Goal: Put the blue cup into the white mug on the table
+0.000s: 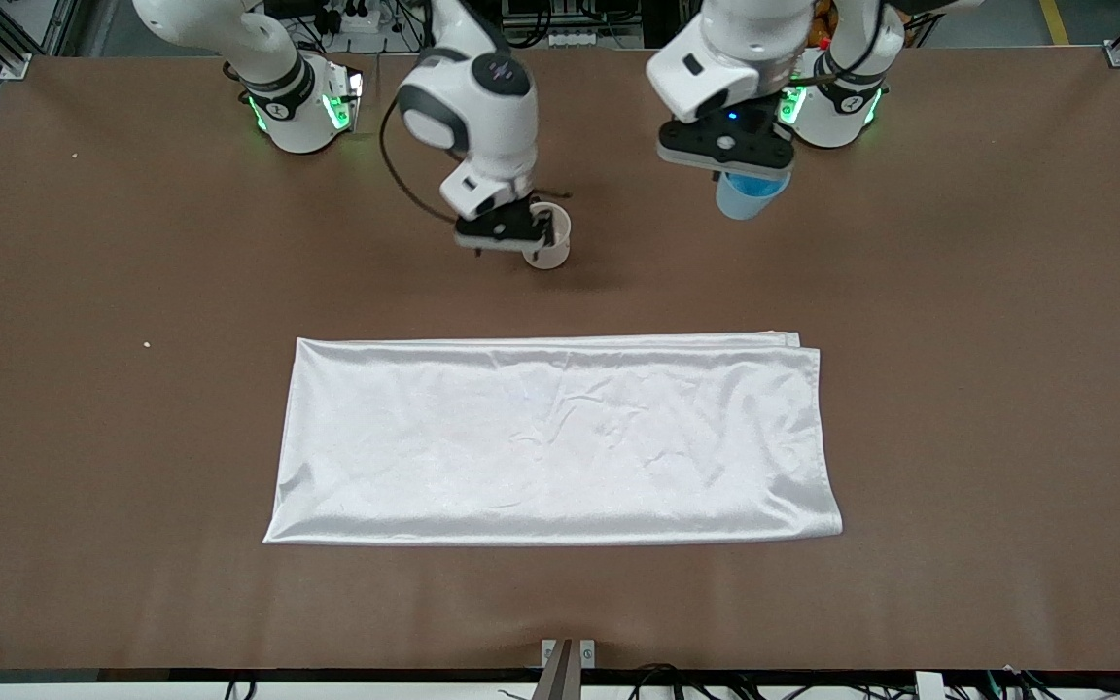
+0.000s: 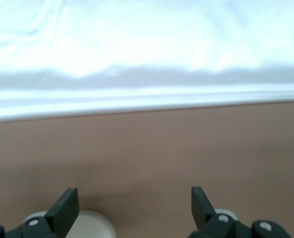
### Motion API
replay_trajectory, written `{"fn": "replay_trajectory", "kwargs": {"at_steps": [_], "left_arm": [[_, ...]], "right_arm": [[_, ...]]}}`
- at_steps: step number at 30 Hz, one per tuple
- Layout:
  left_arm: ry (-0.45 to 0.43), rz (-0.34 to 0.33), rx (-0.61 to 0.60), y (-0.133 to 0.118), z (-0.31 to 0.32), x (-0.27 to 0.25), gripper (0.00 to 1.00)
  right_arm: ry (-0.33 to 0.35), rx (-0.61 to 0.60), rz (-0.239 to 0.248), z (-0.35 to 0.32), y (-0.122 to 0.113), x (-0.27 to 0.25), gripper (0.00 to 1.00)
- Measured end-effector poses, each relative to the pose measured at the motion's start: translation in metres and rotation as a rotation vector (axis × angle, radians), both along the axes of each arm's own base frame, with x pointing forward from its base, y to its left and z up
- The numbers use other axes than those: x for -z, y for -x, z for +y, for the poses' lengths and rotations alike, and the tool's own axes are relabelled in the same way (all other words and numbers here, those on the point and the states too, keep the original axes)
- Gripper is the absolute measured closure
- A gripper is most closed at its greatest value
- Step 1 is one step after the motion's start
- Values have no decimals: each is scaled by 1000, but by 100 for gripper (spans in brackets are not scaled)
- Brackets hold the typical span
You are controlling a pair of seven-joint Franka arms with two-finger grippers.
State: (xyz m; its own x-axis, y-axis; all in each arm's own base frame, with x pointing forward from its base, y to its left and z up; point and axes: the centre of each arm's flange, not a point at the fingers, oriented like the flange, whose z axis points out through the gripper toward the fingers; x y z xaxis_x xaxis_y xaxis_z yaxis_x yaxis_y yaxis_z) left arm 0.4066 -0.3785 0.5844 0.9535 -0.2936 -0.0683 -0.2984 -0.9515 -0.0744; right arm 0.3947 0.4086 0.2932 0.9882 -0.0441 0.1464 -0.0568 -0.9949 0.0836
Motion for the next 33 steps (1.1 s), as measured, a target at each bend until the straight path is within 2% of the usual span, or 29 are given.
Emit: {"fn": "replay_trajectory", "kwargs": {"at_steps": [6,12,18,27,33], "left_arm": [[33,-5,28,14,-33,12,95],[86,1,24,26,-70,33,95],[113,10,70,43,-106,58,95],[40,-40,133,83,-157,107,95],[-2,-68,214,108,-185,144,95]], "right_arm": [[35,-53,32,-89,-75,2,0],[47,-111,67,-162,-117,4,0],[49,-163,81,-218,-144,0,0],[9,-222,106,-282,-171,-4,0],[1,-212,171,-307,-184,-23,0]]}}
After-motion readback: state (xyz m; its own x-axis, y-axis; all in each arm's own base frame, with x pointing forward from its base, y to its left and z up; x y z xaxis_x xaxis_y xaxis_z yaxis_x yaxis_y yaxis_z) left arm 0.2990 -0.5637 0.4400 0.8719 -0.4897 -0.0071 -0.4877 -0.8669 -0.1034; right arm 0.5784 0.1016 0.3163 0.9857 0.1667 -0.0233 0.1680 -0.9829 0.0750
